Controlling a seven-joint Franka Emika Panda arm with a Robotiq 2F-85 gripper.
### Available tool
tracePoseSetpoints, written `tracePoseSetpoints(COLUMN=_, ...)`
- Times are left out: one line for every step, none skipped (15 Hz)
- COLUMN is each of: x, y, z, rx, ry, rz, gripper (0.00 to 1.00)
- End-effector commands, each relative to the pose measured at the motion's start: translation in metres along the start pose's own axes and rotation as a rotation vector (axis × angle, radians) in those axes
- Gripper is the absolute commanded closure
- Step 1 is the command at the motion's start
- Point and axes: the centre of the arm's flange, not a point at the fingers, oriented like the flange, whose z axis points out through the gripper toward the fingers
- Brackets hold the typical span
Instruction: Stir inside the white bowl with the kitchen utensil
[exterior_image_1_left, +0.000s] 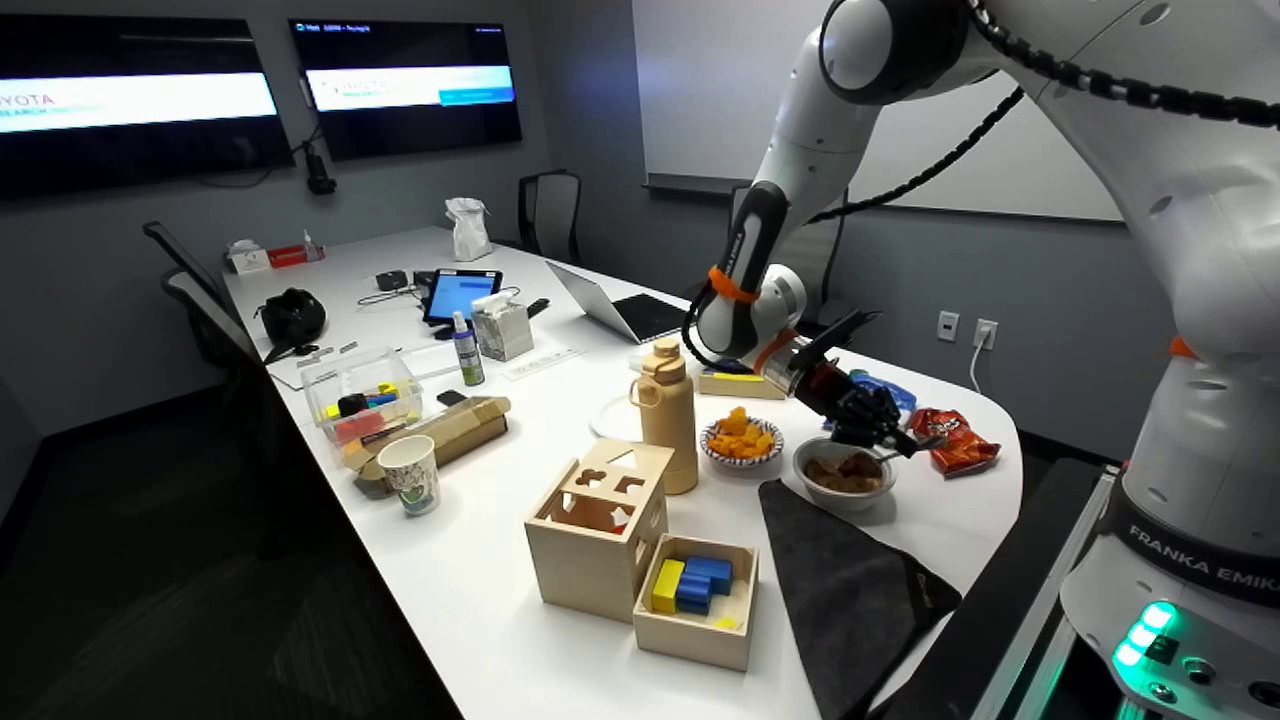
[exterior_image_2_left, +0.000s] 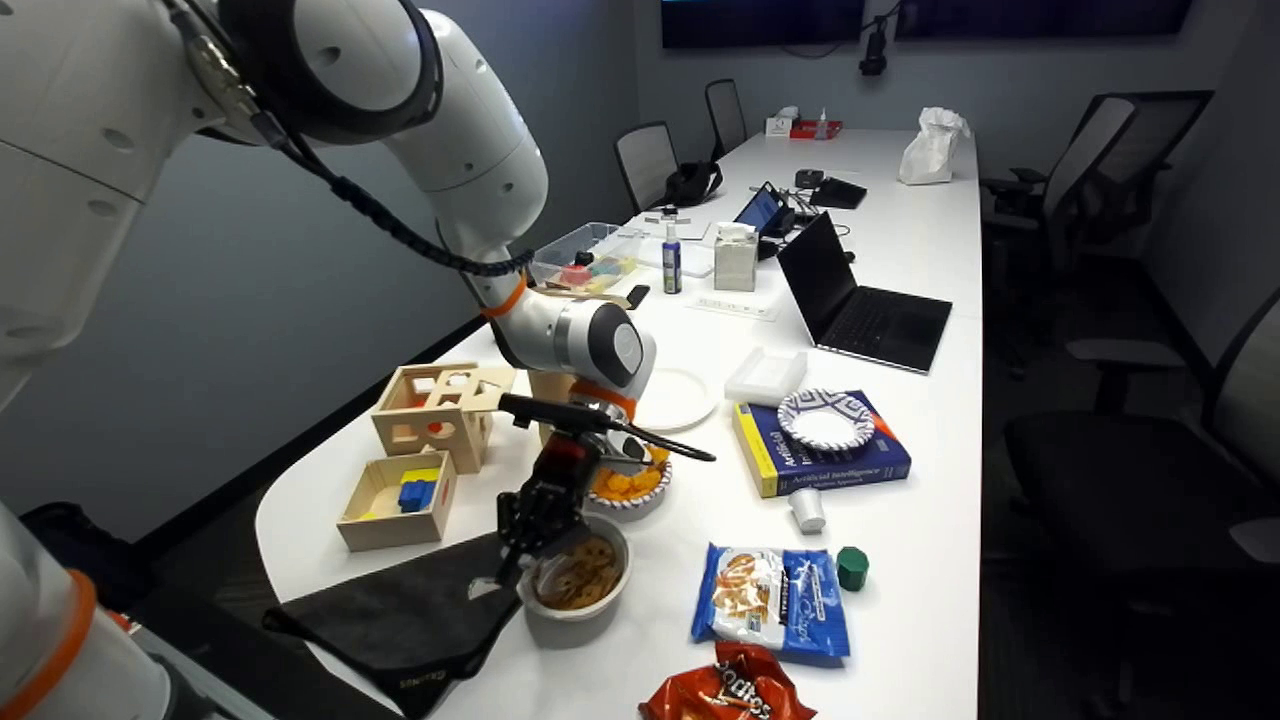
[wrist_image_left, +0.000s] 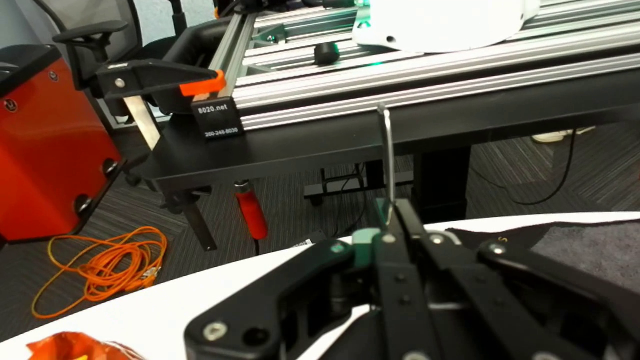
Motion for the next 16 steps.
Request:
tracePoseSetpoints(x=-0.015, y=0.007, z=0.008, rx=-0.039, ry=-0.040, rz=-0.094, gripper=0.99)
tracePoseSetpoints(x=-0.013, y=0.008, z=0.009, rx=-0.046, ry=-0.059, rz=-0.118, gripper=0.99)
tracePoseSetpoints(x=-0.009, y=0.010, z=0.010, rx=-0.054, ry=-0.076, rz=-0.140, gripper=0.99)
tracePoseSetpoints(x=-0.008, y=0.011, z=0.011, rx=-0.061, ry=-0.094, rz=-0.162, gripper=0.99)
tracePoseSetpoints(x=-0.007, y=0.013, z=0.012, rx=-0.067, ry=-0.110, rz=-0.177, gripper=0.99)
tracePoseSetpoints(x=-0.007, y=0.015, z=0.013, rx=-0.062, ry=-0.129, rz=-0.169, gripper=0.99)
tracePoseSetpoints(x=-0.009, y=0.016, z=0.014, rx=-0.050, ry=-0.146, rz=-0.151, gripper=0.99)
tracePoseSetpoints(x=-0.010, y=0.016, z=0.015, rx=-0.028, ry=-0.158, rz=-0.096, gripper=0.99)
tracePoseSetpoints(x=-0.011, y=0.016, z=0.015, rx=-0.013, ry=-0.167, rz=-0.058, gripper=0.99)
tracePoseSetpoints(x=-0.011, y=0.016, z=0.014, rx=-0.002, ry=-0.165, rz=-0.026, gripper=0.99)
tracePoseSetpoints(x=-0.011, y=0.016, z=0.013, rx=0.004, ry=-0.158, rz=-0.003, gripper=0.99)
tracePoseSetpoints(x=-0.009, y=0.016, z=0.012, rx=0.008, ry=-0.149, rz=0.016, gripper=0.99)
tracePoseSetpoints(x=-0.008, y=0.015, z=0.010, rx=0.006, ry=-0.134, rz=0.018, gripper=0.99)
tracePoseSetpoints(x=-0.007, y=0.015, z=0.008, rx=0.002, ry=-0.123, rz=0.016, gripper=0.99)
tracePoseSetpoints(x=-0.006, y=0.014, z=0.006, rx=-0.009, ry=-0.107, rz=0.002, gripper=0.99)
tracePoseSetpoints(x=-0.005, y=0.014, z=0.004, rx=-0.021, ry=-0.098, rz=-0.017, gripper=0.99)
